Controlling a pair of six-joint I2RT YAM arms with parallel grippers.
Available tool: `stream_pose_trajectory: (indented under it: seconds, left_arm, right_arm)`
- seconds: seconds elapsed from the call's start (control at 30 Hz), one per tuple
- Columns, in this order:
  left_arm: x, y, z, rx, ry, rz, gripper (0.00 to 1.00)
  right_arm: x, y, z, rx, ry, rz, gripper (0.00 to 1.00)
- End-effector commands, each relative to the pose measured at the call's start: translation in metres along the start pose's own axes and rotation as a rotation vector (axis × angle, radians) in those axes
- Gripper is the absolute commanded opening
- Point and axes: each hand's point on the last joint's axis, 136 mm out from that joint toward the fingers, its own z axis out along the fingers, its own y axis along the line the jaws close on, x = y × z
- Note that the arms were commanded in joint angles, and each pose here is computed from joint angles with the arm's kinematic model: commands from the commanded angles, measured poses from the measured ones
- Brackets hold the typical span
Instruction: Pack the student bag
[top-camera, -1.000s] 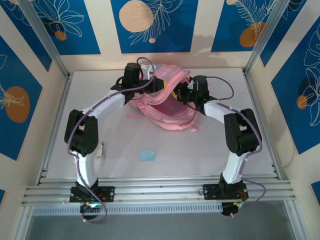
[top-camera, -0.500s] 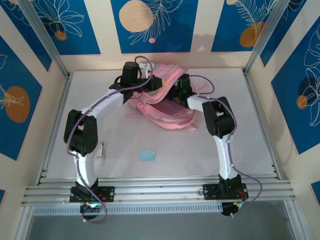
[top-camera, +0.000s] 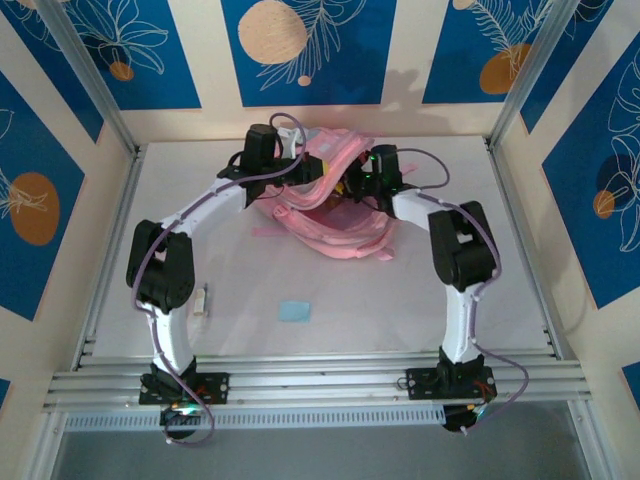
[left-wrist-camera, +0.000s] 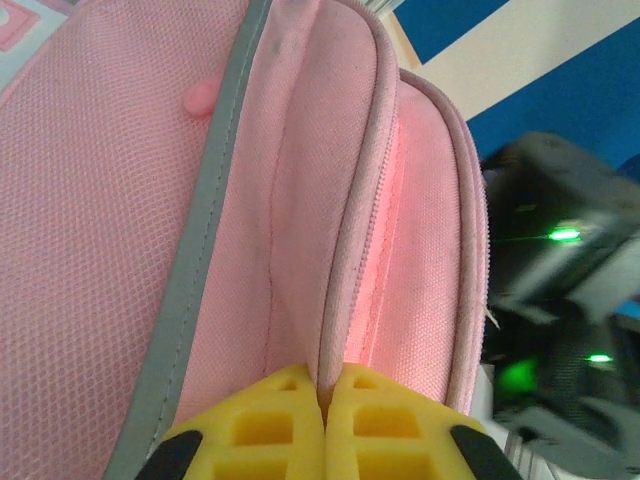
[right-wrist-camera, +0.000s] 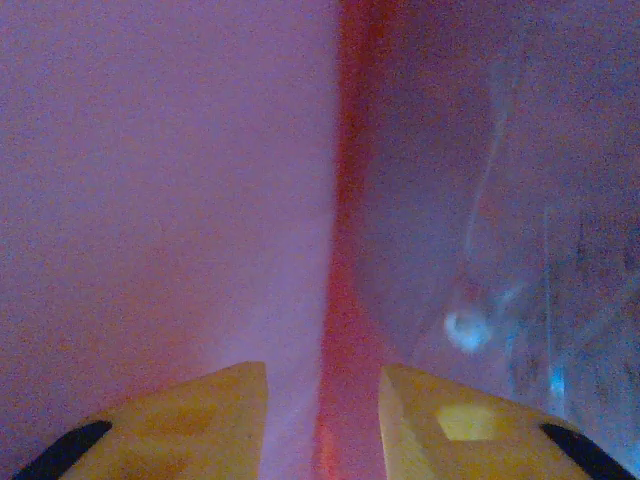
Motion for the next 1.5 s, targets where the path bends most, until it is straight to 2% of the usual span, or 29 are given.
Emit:
stream_pose_trajectory:
  seconds: [0.0, 0.1, 0.23, 0.33, 0.43, 0.47, 0.63, 0.67, 0.73, 0.87, 0.93, 1.1, 1.17, 1.3, 1.47]
  left_arm:
    - [-0.013, -0.029, -0.02, 0.034, -0.048, 0.094, 0.0]
    - [0.001, -0.022, -0.021, 0.008, -0.015, 0.087, 0.0]
    - [0.02, -0.011, -0.022, -0.03, 0.012, 0.071, 0.0]
    - [0.035, -0.001, -0.024, -0.074, 0.035, 0.056, 0.0]
    - [0.051, 0.011, -0.028, -0.13, 0.058, 0.035, 0.0]
    - [0.056, 0.015, -0.031, -0.149, 0.063, 0.025, 0.05]
    - [0.077, 0.03, -0.057, -0.27, 0.079, -0.007, 0.58]
    - [0.08, 0.034, -0.065, -0.305, 0.084, -0.002, 0.63]
    - [0.085, 0.041, -0.084, -0.371, 0.093, 0.011, 0.67]
    - [0.097, 0.071, -0.132, -0.555, 0.107, -0.002, 0.86]
    - [0.104, 0.088, -0.158, -0.663, 0.108, -0.007, 1.0]
    - [0.121, 0.135, -0.228, -0.972, 0.089, -0.022, 1.0]
    - [0.125, 0.148, -0.25, -1.047, 0.062, -0.043, 1.0]
    - [0.141, 0.173, -0.289, -1.15, 0.014, -0.106, 1.0]
    - [0.167, 0.201, -0.324, -1.2, -0.062, -0.236, 1.0]
  right_arm:
    - [0.018, 0.022, -0.04, -0.049, 0.079, -0.084, 0.37]
    - [0.032, 0.004, -0.071, 0.018, 0.119, -0.102, 0.41]
    - [0.05, -0.02, -0.108, 0.145, 0.109, -0.172, 0.54]
    - [0.06, -0.034, -0.132, 0.276, 0.075, -0.269, 0.73]
    - [0.066, -0.041, -0.15, 0.378, 0.029, -0.358, 0.96]
    - [0.067, -0.041, -0.154, 0.393, 0.02, -0.379, 0.99]
    - [0.075, -0.042, -0.156, 0.399, 0.026, -0.403, 0.99]
    - [0.077, -0.042, -0.154, 0.393, 0.035, -0.406, 0.99]
    - [0.082, -0.043, -0.15, 0.387, 0.046, -0.412, 0.99]
    - [0.092, -0.045, -0.139, 0.407, 0.061, -0.459, 0.99]
    - [0.097, -0.046, -0.135, 0.42, 0.066, -0.48, 0.99]
    - [0.105, -0.047, -0.127, 0.402, 0.093, -0.508, 0.99]
    - [0.106, -0.047, -0.124, 0.397, 0.107, -0.515, 0.99]
    - [0.105, -0.048, -0.122, 0.401, 0.106, -0.531, 0.99]
    - [0.1, -0.052, -0.122, 0.426, 0.084, -0.536, 0.99]
